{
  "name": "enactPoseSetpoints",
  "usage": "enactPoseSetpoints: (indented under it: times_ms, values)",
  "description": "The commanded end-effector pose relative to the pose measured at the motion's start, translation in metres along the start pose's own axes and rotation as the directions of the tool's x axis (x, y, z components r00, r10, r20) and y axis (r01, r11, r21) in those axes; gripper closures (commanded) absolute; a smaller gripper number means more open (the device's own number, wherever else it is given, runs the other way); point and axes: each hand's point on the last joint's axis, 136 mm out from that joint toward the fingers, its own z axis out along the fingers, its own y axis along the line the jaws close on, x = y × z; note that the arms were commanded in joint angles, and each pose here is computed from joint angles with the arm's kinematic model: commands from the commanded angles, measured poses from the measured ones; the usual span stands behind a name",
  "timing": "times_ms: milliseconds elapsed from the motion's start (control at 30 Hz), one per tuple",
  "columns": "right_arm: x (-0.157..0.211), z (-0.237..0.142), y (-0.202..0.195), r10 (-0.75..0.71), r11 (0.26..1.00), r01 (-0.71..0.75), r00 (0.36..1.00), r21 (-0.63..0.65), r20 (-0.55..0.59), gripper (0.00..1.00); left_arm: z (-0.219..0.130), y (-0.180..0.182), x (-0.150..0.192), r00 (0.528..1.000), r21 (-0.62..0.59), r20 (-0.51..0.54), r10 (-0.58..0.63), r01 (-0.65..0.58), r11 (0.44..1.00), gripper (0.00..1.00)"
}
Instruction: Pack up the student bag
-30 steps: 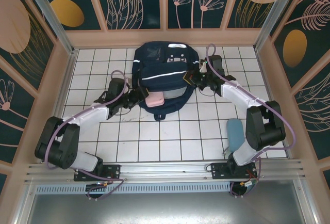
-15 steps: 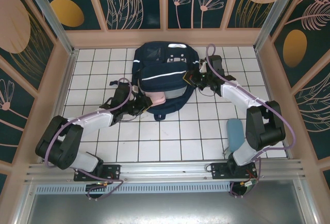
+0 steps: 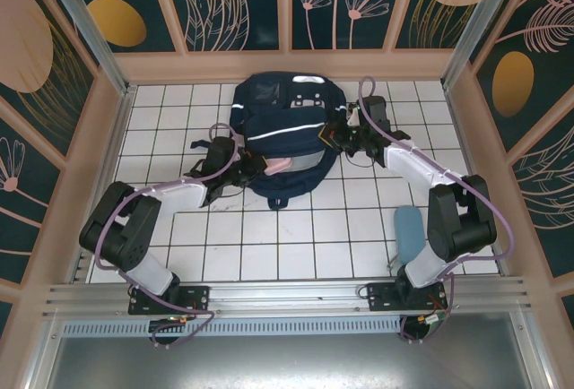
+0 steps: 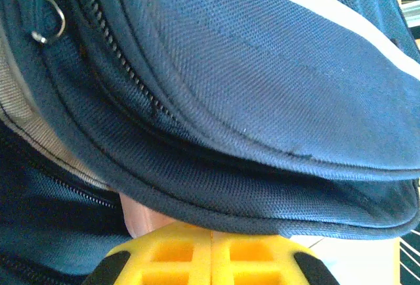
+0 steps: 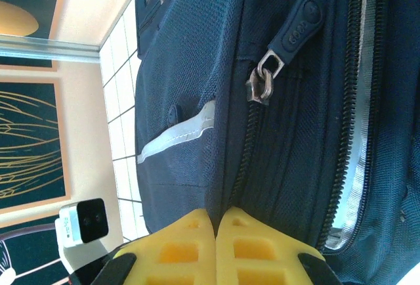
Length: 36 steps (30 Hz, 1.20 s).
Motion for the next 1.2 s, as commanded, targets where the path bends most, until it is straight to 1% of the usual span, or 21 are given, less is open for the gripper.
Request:
enactPoseSetpoints:
  times_ms: [0,100,167,267,367,433,500,567,600,733,833,867,900,1000,1033,1100,1167]
  values:
    - [0.002,-0.009,0.02,-0.044,0.997,0.043,0.999,-0.059,-0.001,1.0,0.009,-0.011,-0.027,0.993,0.034,0.115,0.02,-0.024,0.999,0.92]
    - [0.002,-0.009,0.018,-0.04,0.998,0.04,0.999,-0.053,0.001,1.0,0.01,-0.015,-0.03,0.993,0.035,0.116,0.024,-0.028,0.999,0.91]
    - [0.003,-0.01,0.018,-0.041,0.998,0.041,0.999,-0.053,0.002,1.0,0.005,-0.018,-0.025,0.995,0.035,0.092,0.039,-0.042,0.998,0.86]
    - [0.002,-0.011,0.017,-0.04,0.998,0.041,0.999,-0.047,0.007,1.0,-0.007,-0.013,-0.016,0.995,-0.031,0.053,0.085,-0.084,0.996,0.79]
    - [0.001,-0.011,0.017,-0.041,0.998,0.042,0.999,-0.045,0.014,1.0,-0.018,-0.012,0.001,0.991,-0.089,0.005,0.132,-0.131,0.987,0.76]
    - [0.001,-0.01,0.016,-0.039,0.998,0.04,0.999,-0.044,0.015,1.0,-0.02,-0.012,0.014,0.989,-0.094,-0.029,0.148,-0.15,0.984,0.77]
    - [0.001,-0.01,0.015,-0.038,0.998,0.039,0.999,-0.042,0.015,1.0,-0.018,-0.013,0.02,0.987,-0.093,-0.044,0.155,-0.159,0.983,0.81]
    - [0.002,-0.008,0.014,-0.033,0.999,0.034,0.999,-0.041,0.012,1.0,-0.012,-0.015,0.024,0.985,-0.085,-0.058,0.161,-0.166,0.983,0.88]
    - [0.002,-0.008,0.013,-0.032,0.999,0.032,0.999,-0.04,0.011,1.0,-0.008,-0.015,0.026,0.984,-0.078,-0.069,0.161,-0.167,0.983,0.9]
    - [0.003,-0.009,0.012,-0.03,0.999,0.03,1.0,-0.035,0.01,1.0,0.01,-0.017,0.029,0.979,-0.066,-0.111,0.172,-0.18,0.981,0.91]
    - [0.003,-0.01,0.01,-0.026,0.999,0.026,1.0,-0.025,0.014,1.0,0.023,-0.016,0.021,0.977,-0.099,-0.099,0.191,-0.201,0.975,0.91]
    - [0.002,-0.011,0.01,-0.029,0.999,0.029,0.999,-0.025,0.016,1.0,0.024,-0.021,0.017,0.975,-0.091,-0.092,0.201,-0.21,0.974,0.9]
    - [0.001,-0.012,0.01,-0.028,0.999,0.029,0.999,-0.021,0.019,1.0,0.033,-0.012,0.019,0.975,-0.114,-0.109,0.192,-0.204,0.972,0.9]
    - [-0.003,-0.015,0.011,-0.032,0.999,0.032,0.999,-0.019,0.028,1.0,0.039,0.002,0.021,0.973,-0.149,-0.126,0.191,-0.209,0.966,0.9]
    - [-0.005,-0.017,0.012,-0.034,0.999,0.034,0.999,-0.019,0.033,1.0,0.041,-0.006,0.012,0.974,-0.151,-0.093,0.207,-0.219,0.964,0.9]
    - [-0.006,-0.017,0.011,-0.032,0.999,0.033,0.999,-0.016,0.033,1.0,0.041,-0.003,0.003,0.97,-0.184,-0.055,0.235,-0.241,0.953,0.89]
    - [-0.006,-0.017,0.011,-0.03,0.999,0.031,0.999,-0.018,0.031,1.0,0.04,-0.001,-0.011,0.963,-0.217,0.009,0.268,-0.26,0.941,0.88]
